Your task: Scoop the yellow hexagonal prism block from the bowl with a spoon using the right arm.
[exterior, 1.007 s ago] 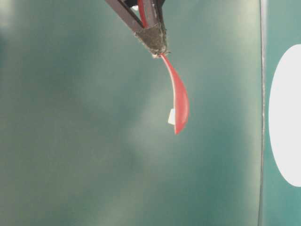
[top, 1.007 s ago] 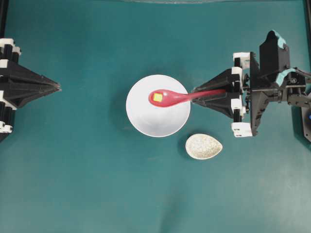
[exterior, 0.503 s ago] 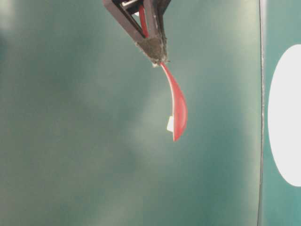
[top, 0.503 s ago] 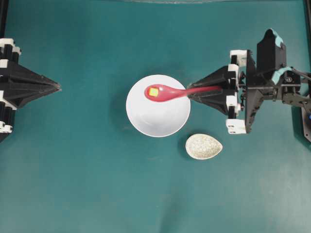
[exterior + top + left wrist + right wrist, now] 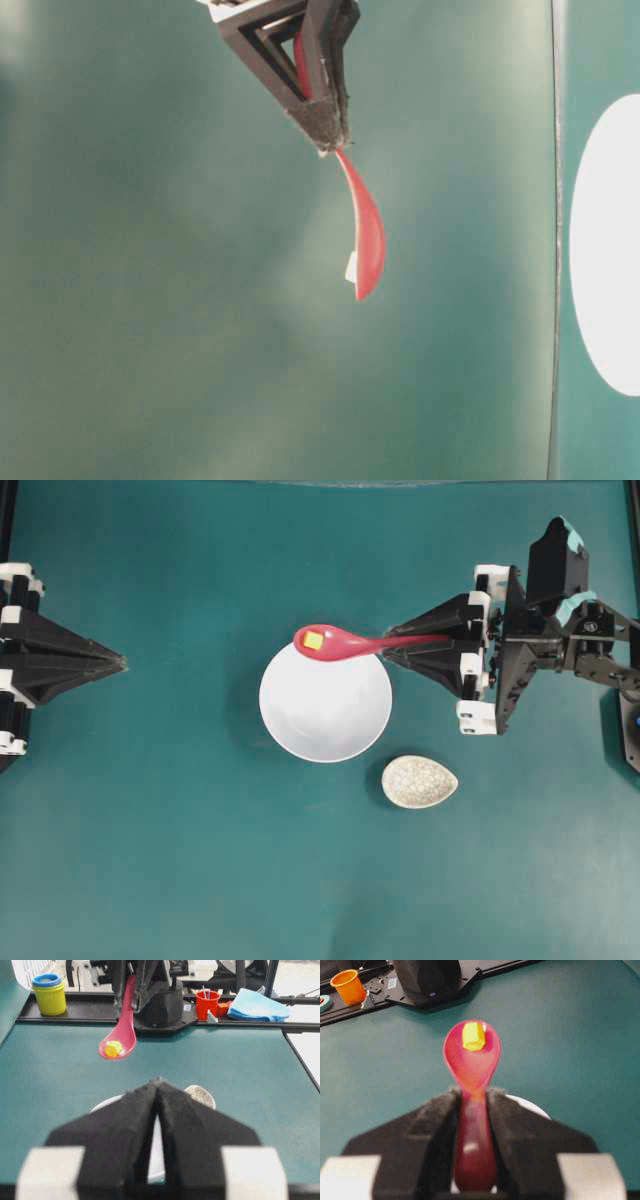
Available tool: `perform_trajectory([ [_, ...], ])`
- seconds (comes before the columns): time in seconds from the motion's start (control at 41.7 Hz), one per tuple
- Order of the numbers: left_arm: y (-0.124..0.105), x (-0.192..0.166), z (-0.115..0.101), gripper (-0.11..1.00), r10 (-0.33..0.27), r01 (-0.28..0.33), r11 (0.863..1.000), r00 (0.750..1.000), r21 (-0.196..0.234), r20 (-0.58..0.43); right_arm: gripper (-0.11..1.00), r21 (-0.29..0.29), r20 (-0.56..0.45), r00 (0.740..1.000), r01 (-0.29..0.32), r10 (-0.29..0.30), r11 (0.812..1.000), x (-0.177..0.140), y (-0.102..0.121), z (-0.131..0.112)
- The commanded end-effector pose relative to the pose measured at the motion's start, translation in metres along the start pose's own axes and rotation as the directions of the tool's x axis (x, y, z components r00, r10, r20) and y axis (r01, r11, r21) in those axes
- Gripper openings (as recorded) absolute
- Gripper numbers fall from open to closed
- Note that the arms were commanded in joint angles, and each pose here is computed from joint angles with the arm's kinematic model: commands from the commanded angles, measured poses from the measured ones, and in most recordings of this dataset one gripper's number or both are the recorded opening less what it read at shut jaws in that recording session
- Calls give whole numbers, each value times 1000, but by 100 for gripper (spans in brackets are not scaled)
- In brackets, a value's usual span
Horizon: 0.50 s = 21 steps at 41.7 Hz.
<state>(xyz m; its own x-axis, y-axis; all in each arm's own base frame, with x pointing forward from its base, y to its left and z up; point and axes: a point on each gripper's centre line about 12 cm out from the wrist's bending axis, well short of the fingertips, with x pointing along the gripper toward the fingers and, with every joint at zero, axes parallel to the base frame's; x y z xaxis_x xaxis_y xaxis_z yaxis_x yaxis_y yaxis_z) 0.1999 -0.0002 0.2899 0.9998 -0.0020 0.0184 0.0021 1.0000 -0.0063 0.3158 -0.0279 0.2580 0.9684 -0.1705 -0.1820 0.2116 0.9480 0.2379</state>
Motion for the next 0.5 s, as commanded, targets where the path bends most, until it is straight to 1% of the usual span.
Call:
perform_trajectory([
  [0.0,0,2,12,3,-1,1,1000,1000,0,28,25,8,41,999,-5,5,1000,1,3,13],
  [0.479,0,2,12,3,-1,1,1000,1000,0,31,25,13,35,999,-4,3,1000,1,2,12],
])
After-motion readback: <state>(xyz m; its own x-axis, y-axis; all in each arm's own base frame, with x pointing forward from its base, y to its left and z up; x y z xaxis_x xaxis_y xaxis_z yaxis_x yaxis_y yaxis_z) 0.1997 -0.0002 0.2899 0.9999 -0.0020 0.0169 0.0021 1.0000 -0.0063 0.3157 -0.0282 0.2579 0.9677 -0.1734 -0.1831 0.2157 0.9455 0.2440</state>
